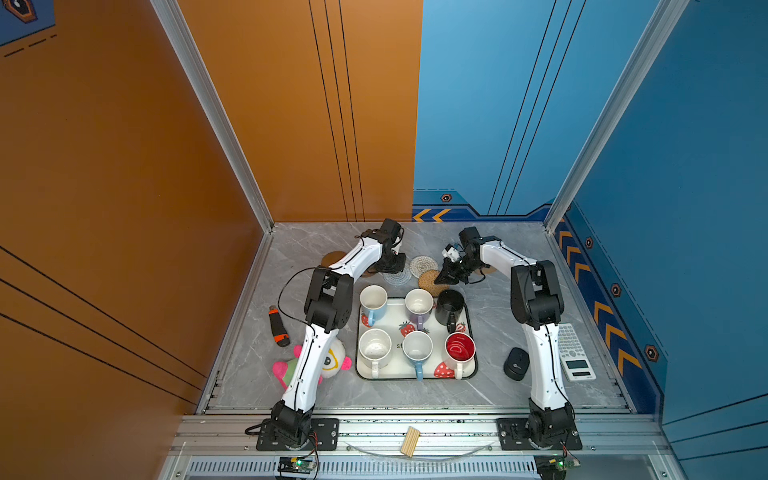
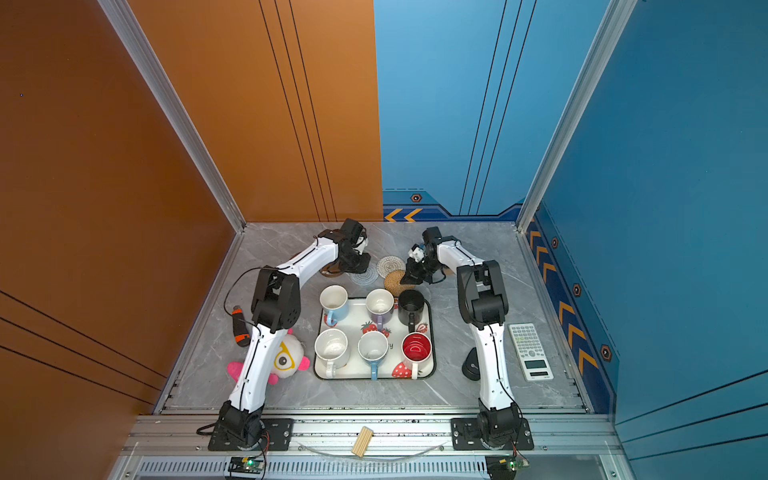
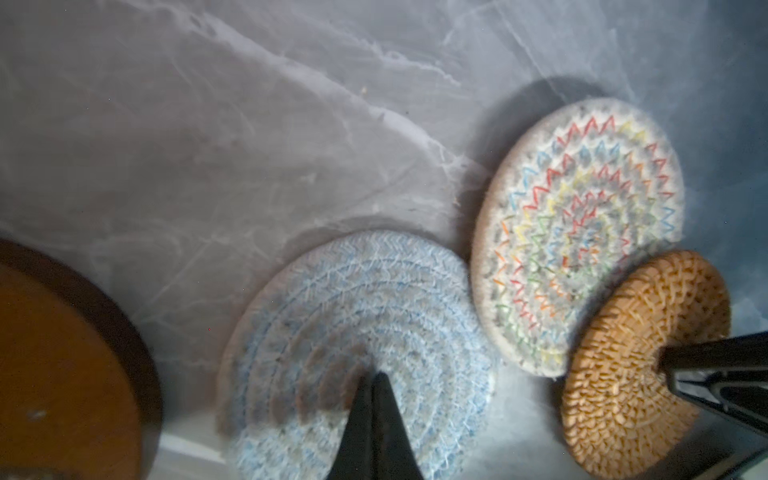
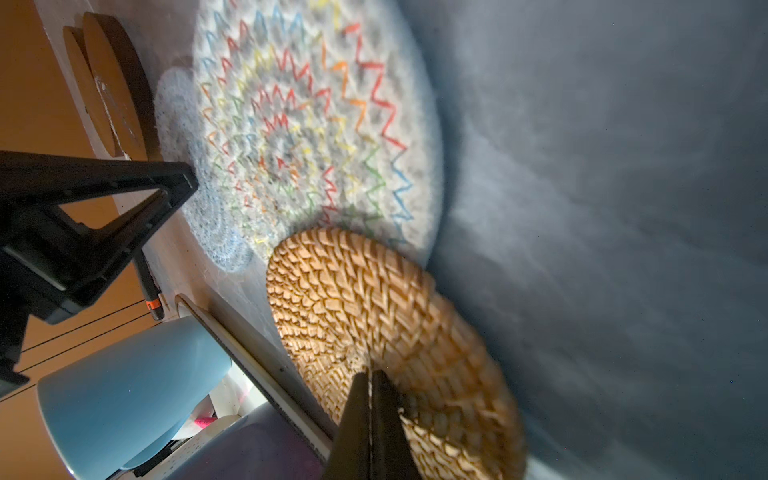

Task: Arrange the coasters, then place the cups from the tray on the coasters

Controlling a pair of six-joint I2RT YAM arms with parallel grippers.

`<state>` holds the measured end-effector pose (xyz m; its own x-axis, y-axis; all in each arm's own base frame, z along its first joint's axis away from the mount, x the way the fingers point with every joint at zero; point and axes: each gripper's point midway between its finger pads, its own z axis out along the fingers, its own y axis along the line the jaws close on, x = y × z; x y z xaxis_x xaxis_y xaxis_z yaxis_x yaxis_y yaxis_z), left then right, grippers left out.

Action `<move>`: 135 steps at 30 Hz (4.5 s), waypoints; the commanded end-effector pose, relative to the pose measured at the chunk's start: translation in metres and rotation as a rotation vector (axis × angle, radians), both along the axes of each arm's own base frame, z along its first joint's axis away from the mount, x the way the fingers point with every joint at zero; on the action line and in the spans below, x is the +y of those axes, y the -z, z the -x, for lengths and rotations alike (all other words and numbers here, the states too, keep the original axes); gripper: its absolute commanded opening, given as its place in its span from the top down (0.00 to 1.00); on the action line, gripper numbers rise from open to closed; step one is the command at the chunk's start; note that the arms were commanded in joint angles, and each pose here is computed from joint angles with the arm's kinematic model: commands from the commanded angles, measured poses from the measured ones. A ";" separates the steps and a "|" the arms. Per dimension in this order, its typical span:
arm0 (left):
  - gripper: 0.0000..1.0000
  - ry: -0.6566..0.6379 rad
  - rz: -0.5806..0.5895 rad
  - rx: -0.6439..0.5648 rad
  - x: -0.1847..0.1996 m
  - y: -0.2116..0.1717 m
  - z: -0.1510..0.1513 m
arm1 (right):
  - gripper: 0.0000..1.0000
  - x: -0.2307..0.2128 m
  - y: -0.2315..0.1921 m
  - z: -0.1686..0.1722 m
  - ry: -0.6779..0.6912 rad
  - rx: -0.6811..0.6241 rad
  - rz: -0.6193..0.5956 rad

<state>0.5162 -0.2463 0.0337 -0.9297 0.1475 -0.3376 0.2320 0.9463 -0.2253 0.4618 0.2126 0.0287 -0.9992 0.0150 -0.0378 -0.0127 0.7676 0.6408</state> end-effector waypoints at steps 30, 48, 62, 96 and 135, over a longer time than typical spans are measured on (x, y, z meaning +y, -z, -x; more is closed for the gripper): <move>1.00 -0.119 0.039 -0.043 0.020 -0.016 -0.039 | 0.99 -0.008 0.003 -0.008 0.013 0.020 0.008; 0.93 -0.028 0.113 -0.226 -0.023 -0.118 -0.032 | 0.95 0.006 -0.024 -0.013 -0.015 -0.035 -0.040; 0.94 0.074 0.155 -0.202 -0.080 -0.098 -0.018 | 0.94 0.007 -0.033 -0.006 -0.032 -0.049 -0.046; 0.99 0.053 0.223 -0.088 -0.113 -0.006 -0.025 | 0.92 0.005 -0.030 -0.001 -0.029 -0.040 -0.032; 1.00 0.013 0.096 -0.046 -0.068 0.006 -0.009 | 0.92 -0.065 -0.017 -0.034 0.119 -0.026 0.029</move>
<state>0.5354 -0.3355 0.0365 -0.8918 0.0997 -0.4412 0.2788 0.8893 -0.3625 0.4879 0.1571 0.0364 -0.9925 0.1138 -0.0458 0.0588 0.7690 0.6365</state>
